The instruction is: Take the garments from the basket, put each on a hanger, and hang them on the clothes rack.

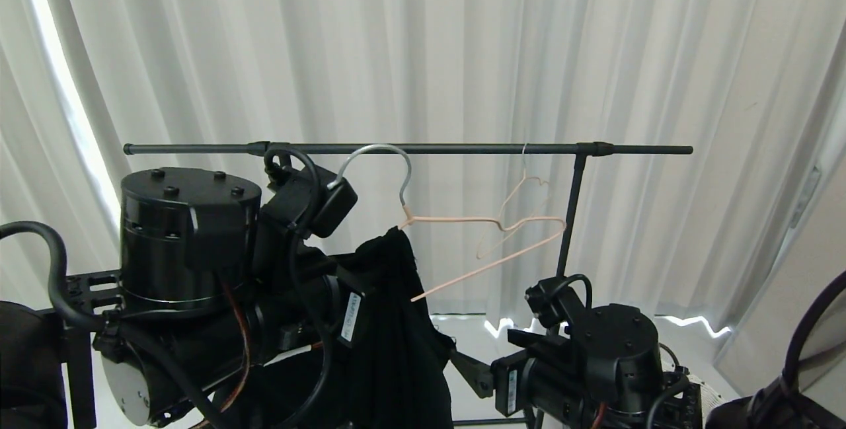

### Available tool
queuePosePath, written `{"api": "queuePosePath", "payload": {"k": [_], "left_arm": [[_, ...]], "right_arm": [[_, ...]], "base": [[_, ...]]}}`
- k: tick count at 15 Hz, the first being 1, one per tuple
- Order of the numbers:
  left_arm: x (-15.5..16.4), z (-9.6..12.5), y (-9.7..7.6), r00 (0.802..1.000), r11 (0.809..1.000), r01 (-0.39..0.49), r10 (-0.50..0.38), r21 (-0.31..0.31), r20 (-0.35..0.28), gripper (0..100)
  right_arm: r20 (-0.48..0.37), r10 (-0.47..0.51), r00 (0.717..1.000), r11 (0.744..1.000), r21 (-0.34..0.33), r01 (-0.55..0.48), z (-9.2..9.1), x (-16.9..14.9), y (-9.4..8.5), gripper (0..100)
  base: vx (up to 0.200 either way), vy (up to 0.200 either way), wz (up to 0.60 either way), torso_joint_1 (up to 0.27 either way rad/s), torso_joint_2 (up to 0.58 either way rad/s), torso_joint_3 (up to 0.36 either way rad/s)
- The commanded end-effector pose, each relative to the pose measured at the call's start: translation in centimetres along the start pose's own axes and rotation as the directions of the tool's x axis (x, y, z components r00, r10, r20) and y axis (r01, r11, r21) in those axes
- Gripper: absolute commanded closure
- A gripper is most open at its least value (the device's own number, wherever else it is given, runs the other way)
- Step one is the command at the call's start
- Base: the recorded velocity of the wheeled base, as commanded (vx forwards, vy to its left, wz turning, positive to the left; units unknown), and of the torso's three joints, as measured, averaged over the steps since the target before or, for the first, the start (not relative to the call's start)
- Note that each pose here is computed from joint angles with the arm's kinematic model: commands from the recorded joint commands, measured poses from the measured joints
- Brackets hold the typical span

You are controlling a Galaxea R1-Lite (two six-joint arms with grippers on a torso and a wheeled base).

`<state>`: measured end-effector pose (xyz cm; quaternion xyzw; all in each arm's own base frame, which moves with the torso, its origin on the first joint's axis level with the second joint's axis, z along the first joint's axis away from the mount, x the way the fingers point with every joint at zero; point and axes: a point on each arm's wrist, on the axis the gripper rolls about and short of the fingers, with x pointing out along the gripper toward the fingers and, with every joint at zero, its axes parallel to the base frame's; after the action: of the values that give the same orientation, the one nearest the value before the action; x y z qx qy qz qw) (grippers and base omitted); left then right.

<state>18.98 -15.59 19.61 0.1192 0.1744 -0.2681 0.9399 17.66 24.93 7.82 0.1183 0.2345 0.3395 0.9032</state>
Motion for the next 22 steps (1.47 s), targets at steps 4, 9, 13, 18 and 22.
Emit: {"api": "queuePosePath", "payload": {"k": [4,9,13,18,22], "left_arm": [[0.0,0.3,-0.1,1.000,1.000,0.007,-0.007,-0.003,0.009,100],[-0.5,0.6,-1.0,0.999,0.999,0.043,-0.043,0.007,0.028,100],[-0.4,0.8,-1.0,0.998,0.999,0.039,-0.039,0.004,0.045,100],[-0.6,1.2,-0.9,0.997,0.999,0.039,-0.039,0.001,0.063,100],[-0.8,1.4,-0.8,0.997,0.999,0.036,-0.036,-0.001,0.072,100]], "right_arm": [[0.066,-0.013,0.998,1.000,0.014,0.012,1.5,1.7,0.1,0],[0.051,-0.017,0.999,0.999,-0.043,0.020,0.8,1.9,0.3,0],[0.018,0.015,1.000,0.997,-0.071,-0.013,-0.2,1.4,1.4,0],[-0.028,0.015,1.000,0.993,-0.121,-0.018,-1.5,0.8,1.5,0],[-0.048,-0.055,0.997,0.987,-0.152,0.048,-2.0,0.3,-0.2,0]], "base": [[0.000,0.000,0.00,0.000,0.00,0.000],[0.000,0.000,0.00,0.000,0.00,0.000],[0.000,0.000,0.00,0.000,0.00,0.000],[0.000,0.000,0.00,0.000,0.00,0.000],[0.000,0.000,0.00,0.000,0.00,0.000]]}}
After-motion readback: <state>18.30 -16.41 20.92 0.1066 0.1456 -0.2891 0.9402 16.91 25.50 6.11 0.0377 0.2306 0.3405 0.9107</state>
